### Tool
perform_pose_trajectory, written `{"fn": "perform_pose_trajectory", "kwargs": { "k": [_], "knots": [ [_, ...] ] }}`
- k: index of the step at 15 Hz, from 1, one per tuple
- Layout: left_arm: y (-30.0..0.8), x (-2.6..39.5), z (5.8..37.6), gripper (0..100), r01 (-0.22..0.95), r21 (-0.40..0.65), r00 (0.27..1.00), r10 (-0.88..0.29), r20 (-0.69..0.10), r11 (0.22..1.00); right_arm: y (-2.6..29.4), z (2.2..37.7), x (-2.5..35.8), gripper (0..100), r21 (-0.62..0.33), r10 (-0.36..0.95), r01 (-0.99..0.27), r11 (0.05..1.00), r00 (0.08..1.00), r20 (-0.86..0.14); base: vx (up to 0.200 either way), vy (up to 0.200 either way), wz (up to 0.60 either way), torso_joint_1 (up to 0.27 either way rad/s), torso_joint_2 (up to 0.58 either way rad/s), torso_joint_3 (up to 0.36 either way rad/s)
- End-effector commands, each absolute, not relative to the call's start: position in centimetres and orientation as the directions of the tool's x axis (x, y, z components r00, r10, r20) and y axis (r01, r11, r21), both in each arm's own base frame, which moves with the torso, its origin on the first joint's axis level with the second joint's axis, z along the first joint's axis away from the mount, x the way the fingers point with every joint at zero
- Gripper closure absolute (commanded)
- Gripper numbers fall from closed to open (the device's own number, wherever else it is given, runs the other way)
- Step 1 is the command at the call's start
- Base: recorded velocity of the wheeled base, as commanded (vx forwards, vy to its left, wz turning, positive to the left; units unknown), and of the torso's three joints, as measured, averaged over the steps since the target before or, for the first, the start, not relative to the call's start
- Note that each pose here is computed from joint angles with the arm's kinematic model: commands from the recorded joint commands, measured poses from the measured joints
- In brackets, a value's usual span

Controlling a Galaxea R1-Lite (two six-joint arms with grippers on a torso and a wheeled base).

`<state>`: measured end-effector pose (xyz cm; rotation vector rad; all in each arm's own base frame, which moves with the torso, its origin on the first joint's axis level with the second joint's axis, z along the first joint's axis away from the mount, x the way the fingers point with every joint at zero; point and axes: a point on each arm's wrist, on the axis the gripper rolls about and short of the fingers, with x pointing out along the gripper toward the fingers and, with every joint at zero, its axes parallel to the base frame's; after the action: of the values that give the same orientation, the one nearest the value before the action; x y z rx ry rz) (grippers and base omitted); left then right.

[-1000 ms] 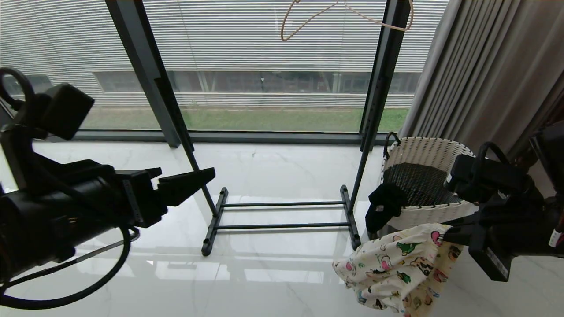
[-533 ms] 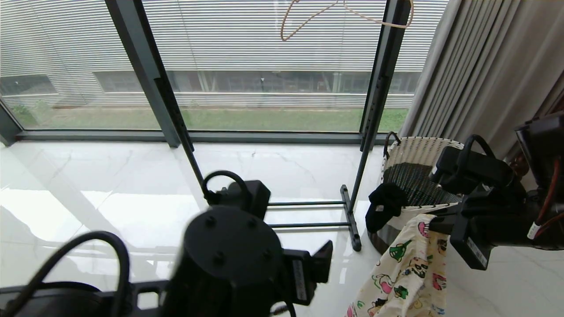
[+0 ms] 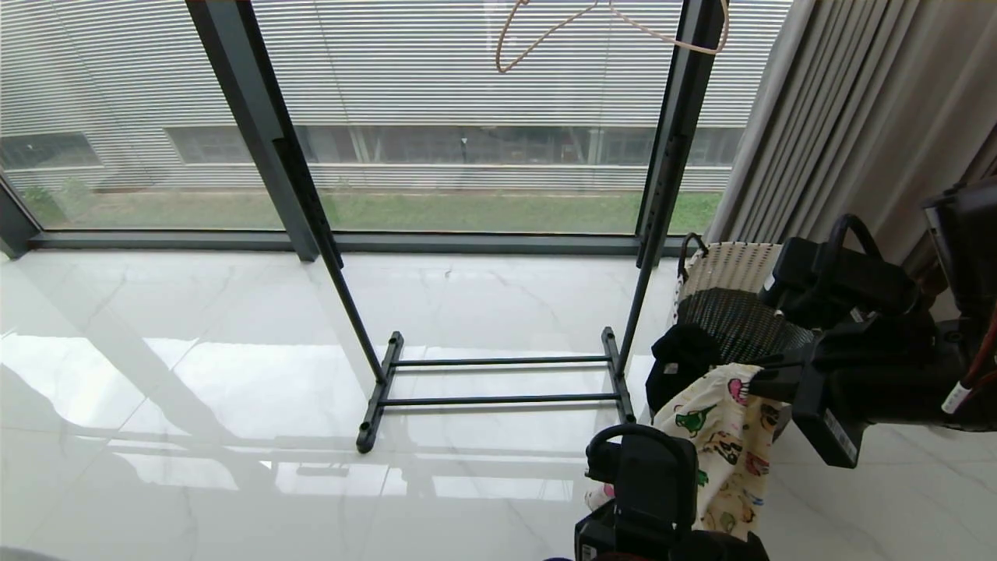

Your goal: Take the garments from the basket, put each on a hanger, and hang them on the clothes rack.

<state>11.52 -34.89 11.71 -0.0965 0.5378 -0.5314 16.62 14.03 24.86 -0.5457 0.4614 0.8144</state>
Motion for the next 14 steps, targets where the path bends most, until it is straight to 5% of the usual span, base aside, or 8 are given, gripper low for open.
{"fn": "perform_pose_trajectory", "kwargs": {
  "k": [1,8,14],
  "knots": [
    [-36.4,13.7,9.5,0,0.420,-0.196,0.744,-0.460,-0.486,0.886,14.0,25.3,16.4,100,-0.280,0.560,-0.778,0.563,0.608,-0.563,0.000,0.000,0.00,0.000,0.00,0.000],
    [-37.2,16.9,6.2,0,0.333,-0.139,0.784,-0.355,-0.510,0.933,14.4,26.2,15.8,100,-0.296,0.578,-0.778,0.553,0.615,-0.536,0.000,0.000,0.00,0.000,0.00,0.000],
    [-30.6,14.6,1.7,0,0.346,0.090,0.722,-0.203,-0.662,0.934,11.4,26.6,16.8,100,-0.309,0.474,-0.676,0.669,0.709,-0.522,0.000,0.000,0.00,0.000,0.00,0.000]
  ]
}}
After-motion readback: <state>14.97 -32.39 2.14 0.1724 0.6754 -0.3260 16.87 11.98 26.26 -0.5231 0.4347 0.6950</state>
